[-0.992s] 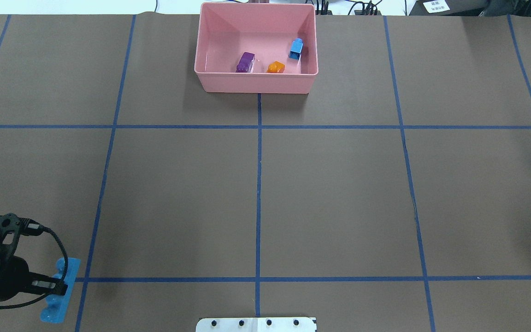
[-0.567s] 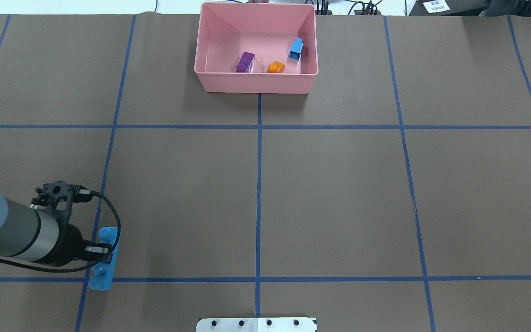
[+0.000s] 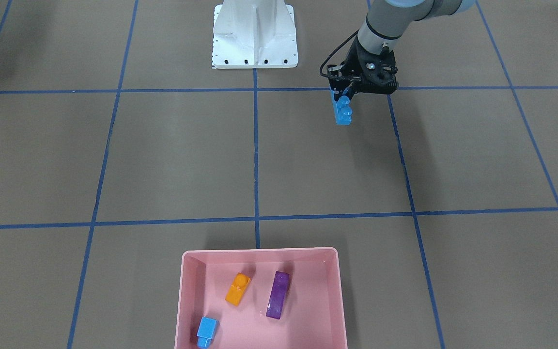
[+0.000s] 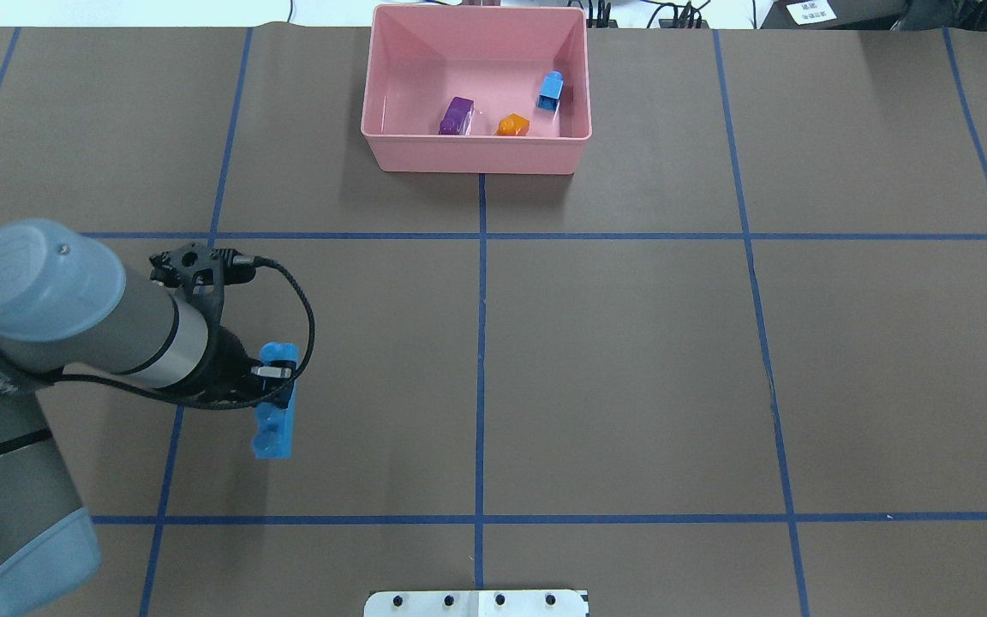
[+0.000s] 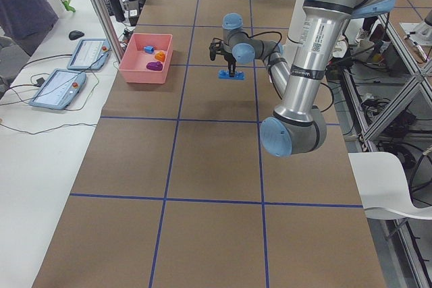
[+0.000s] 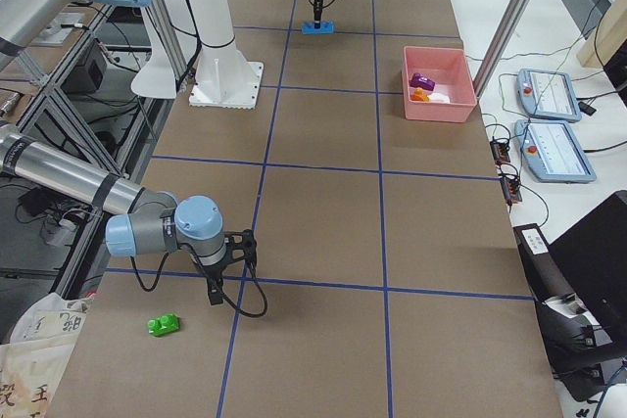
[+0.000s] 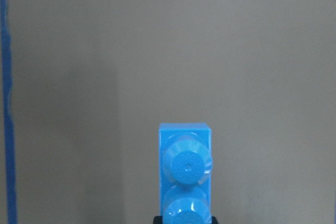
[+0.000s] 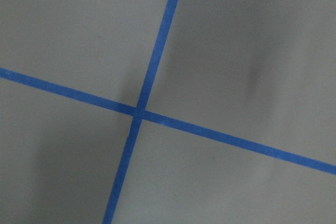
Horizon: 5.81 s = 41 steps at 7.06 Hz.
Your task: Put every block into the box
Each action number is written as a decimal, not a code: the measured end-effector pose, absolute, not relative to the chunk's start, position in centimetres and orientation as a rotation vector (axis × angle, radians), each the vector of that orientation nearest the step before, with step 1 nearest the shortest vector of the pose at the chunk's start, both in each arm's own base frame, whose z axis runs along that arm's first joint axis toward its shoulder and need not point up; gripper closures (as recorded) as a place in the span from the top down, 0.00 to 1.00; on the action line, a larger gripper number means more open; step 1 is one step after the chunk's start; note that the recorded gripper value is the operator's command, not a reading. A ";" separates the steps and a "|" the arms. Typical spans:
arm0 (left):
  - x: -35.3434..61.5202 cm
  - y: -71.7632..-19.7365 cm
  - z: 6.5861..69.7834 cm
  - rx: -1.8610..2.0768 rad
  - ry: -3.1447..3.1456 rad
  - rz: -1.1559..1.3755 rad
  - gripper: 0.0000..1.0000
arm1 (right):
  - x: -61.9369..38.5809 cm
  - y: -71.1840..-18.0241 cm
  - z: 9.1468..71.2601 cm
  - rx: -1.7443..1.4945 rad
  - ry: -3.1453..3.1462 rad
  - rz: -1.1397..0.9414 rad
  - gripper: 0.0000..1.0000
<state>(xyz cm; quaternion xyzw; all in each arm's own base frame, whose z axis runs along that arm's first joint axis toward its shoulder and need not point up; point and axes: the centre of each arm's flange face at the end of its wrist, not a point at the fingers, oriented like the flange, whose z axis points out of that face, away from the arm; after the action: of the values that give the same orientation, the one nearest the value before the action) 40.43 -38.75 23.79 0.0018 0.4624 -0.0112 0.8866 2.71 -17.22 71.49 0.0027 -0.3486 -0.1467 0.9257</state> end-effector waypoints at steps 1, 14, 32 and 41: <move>41.5 -42.3 21.2 0.021 0.973 -0.055 0.00 | 2.9 -16.4 72.3 -0.016 -0.698 -0.312 1.00; 48.4 -76.6 13.5 0.333 0.998 -0.365 0.00 | 4.3 -9.3 81.2 -0.139 -0.727 -0.418 1.00; 51.0 -75.7 11.1 0.417 0.994 -0.377 1.00 | 3.0 -9.8 83.7 -0.160 -0.861 -0.472 0.00; 54.0 -73.5 10.5 0.390 1.013 -0.391 1.00 | 3.1 -10.1 77.7 -0.075 -0.872 -0.526 0.00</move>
<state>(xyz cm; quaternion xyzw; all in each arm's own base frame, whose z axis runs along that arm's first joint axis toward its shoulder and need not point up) 54.03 -73.49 10.54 0.1842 0.4790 -0.1848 0.8381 3.07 -10.07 77.66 -0.0361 -0.4171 -0.2517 0.8726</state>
